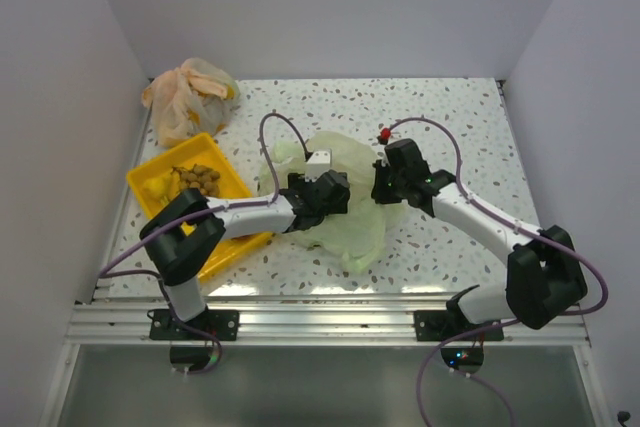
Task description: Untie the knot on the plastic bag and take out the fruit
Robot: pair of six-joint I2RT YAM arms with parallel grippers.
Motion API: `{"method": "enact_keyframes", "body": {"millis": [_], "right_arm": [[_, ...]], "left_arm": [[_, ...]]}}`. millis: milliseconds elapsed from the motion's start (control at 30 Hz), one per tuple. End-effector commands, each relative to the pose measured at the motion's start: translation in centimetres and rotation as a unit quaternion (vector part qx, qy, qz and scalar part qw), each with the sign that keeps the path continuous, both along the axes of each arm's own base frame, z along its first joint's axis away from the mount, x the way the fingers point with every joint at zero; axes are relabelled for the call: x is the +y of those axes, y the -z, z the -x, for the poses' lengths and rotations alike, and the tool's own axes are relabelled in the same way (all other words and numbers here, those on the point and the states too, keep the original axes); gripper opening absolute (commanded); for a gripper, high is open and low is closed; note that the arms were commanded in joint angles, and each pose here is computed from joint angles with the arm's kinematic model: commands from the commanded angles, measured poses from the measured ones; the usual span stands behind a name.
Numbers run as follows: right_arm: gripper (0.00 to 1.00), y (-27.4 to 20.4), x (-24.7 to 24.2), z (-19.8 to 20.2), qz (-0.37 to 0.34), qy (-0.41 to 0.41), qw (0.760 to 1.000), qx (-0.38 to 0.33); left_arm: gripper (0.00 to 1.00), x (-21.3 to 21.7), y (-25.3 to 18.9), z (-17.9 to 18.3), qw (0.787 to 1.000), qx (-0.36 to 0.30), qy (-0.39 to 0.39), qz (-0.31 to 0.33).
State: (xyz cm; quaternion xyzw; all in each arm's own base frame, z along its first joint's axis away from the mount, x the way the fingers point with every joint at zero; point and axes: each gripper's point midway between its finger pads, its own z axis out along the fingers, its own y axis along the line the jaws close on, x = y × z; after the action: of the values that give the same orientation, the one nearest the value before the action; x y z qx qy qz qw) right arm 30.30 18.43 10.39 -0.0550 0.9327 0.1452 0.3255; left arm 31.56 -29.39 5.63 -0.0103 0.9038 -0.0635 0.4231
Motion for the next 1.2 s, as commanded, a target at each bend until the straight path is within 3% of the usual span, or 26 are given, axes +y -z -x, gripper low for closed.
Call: {"method": "enact_keyframes", "body": {"millis": [0,100,200,233,333,433,833,1000,1167], "right_arm": [[0.00,-0.9,0.4,-0.2,-0.024,0.002,1.000,-0.017],[0.00,-0.8,0.4,-0.1,-0.025,0.001,1.000,-0.017],[0.00,-0.7,0.3,0.0,-0.025,0.002,1.000,-0.016],[0.00,-0.8,0.3,0.0,-0.025,0.002,1.000,-0.017],[0.00,-0.9,0.3,0.0,-0.024,0.004,1.000,-0.018],[0.00,-1.1,0.0,-0.3,-0.018,0.009,1.000,-0.023],[0.00,-0.6,-1.6,-1.1,0.026,0.044,0.998,-0.023],[0.00,-0.3,-2.1,-1.1,0.033,0.054,0.998,-0.019],[0.00,-0.3,-2.2,-1.0,0.027,0.054,0.998,-0.019]], "left_arm": [[1.00,-1.0,-2.2,-2.0,0.999,-0.047,-0.022,0.017],[0.99,-1.1,-2.0,-2.3,0.998,-0.049,-0.023,0.014],[0.85,-0.9,-1.8,-2.0,0.999,-0.042,-0.024,0.012],[0.74,-0.7,-1.7,-1.8,0.999,-0.039,-0.022,0.010],[0.56,-0.5,-2.6,-1.3,0.999,-0.034,-0.018,0.014],[0.50,-0.7,-4.3,-0.6,1.000,-0.022,-0.003,0.020],[0.45,1.7,-12.1,3.7,0.998,0.042,0.043,0.017],[0.45,7.7,-13.7,4.9,0.998,0.064,-0.015,0.011],[0.45,16.4,-11.7,6.2,0.989,0.097,-0.113,0.024]]}}
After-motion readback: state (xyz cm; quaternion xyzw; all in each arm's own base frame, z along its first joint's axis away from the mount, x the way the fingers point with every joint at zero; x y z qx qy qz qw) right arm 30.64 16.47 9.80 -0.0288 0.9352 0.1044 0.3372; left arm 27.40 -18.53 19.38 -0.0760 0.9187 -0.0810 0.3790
